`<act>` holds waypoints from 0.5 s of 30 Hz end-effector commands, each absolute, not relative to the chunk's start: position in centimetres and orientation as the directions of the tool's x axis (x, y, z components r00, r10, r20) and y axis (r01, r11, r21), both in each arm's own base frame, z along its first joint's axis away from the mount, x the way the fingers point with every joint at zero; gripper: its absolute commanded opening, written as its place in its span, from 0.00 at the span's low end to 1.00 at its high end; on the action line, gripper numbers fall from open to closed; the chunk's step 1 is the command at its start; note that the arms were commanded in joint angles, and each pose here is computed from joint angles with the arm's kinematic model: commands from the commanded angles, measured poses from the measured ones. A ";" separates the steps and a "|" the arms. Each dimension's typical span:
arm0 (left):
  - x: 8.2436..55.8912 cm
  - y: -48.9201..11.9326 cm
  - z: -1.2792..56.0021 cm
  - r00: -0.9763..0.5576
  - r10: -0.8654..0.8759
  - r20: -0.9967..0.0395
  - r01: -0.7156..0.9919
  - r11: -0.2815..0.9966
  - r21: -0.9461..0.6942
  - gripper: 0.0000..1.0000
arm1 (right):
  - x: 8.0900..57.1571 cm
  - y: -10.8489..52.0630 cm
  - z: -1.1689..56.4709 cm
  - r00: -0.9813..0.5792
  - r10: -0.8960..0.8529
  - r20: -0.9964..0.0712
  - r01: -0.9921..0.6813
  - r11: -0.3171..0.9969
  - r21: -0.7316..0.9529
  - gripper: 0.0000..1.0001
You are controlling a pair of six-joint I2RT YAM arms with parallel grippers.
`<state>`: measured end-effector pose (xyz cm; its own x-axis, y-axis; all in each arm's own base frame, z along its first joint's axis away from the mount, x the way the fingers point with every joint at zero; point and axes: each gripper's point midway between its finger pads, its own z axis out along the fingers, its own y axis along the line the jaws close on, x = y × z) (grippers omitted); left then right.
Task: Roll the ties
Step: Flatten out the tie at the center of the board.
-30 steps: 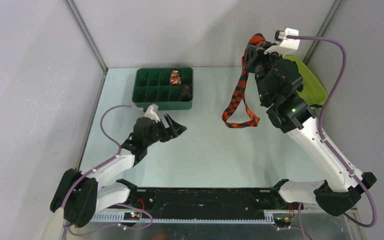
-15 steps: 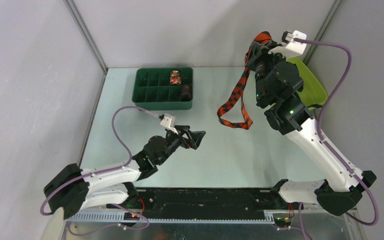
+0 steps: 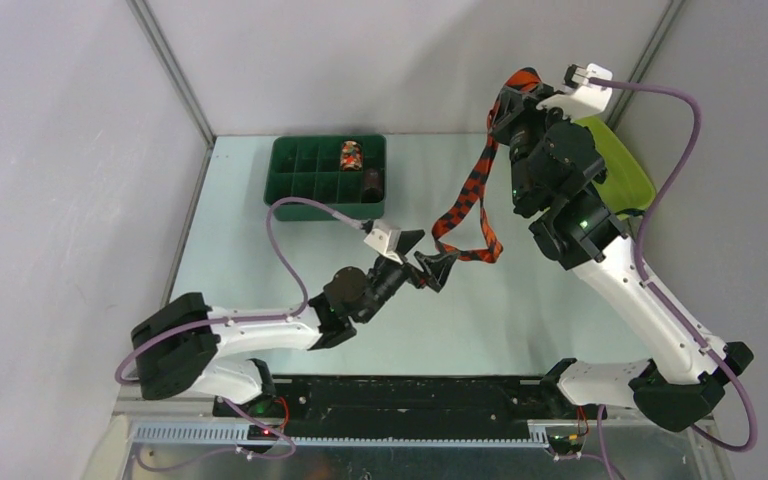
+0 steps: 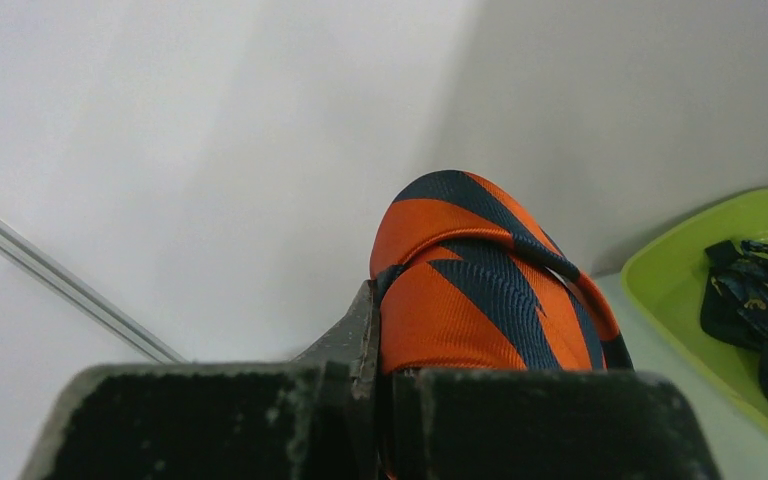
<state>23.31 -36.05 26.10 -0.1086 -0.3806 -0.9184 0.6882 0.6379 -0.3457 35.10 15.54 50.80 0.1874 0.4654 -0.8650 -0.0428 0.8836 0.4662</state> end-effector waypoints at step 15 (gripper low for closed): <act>23.6 -43.8 27.0 -0.073 -0.351 -0.933 0.777 0.567 -0.274 0.98 | 33.1 15.1 52.4 0.175 0.541 -0.822 -0.110 0.841 0.530 0.00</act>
